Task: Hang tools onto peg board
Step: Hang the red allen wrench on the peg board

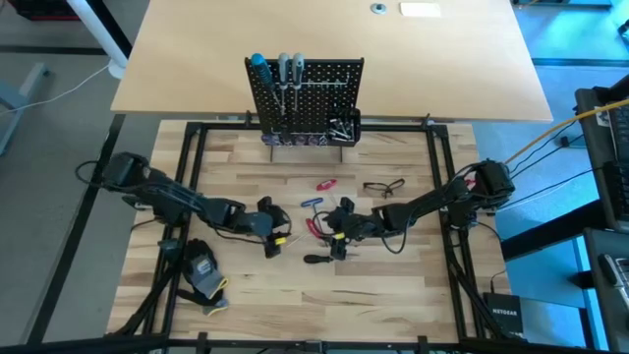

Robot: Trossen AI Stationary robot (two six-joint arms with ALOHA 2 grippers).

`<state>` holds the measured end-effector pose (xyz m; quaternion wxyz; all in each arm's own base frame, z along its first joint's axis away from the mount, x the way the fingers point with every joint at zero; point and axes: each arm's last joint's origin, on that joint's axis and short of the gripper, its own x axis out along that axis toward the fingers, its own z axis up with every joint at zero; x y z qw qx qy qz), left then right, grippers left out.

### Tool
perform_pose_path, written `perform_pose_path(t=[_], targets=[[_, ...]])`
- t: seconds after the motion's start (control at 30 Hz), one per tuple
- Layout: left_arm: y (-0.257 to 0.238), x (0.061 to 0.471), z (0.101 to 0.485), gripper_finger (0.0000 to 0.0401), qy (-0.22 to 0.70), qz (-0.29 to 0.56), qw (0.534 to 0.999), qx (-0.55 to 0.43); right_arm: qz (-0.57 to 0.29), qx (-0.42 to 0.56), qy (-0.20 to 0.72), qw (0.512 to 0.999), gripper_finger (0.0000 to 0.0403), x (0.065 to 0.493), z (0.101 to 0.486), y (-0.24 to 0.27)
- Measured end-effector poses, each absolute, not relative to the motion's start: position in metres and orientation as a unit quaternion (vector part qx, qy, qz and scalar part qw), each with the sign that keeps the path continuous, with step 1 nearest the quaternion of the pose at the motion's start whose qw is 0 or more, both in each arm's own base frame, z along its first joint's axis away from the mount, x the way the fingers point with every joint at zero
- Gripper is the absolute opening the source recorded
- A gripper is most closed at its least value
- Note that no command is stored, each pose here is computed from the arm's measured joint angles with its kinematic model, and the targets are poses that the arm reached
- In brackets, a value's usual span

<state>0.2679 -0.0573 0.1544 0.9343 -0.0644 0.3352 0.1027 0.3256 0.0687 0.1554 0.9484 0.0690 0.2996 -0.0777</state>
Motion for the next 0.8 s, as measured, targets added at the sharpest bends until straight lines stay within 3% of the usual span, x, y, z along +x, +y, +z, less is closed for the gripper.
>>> perform_pose_path(t=[0.37, 0.8], targets=[[-0.053, 0.316, 0.124, 0.0170, 0.389, 0.113, 0.912, -0.066, -0.079, 0.010, 0.302, 0.950, 0.0276, 0.325, 0.156, 0.068], [-0.044, 0.333, 0.106, 0.0170, 0.388, 0.131, 0.909, -0.078, -0.095, 0.017, 0.295, 0.951, 0.0276, 0.326, 0.157, 0.065]])
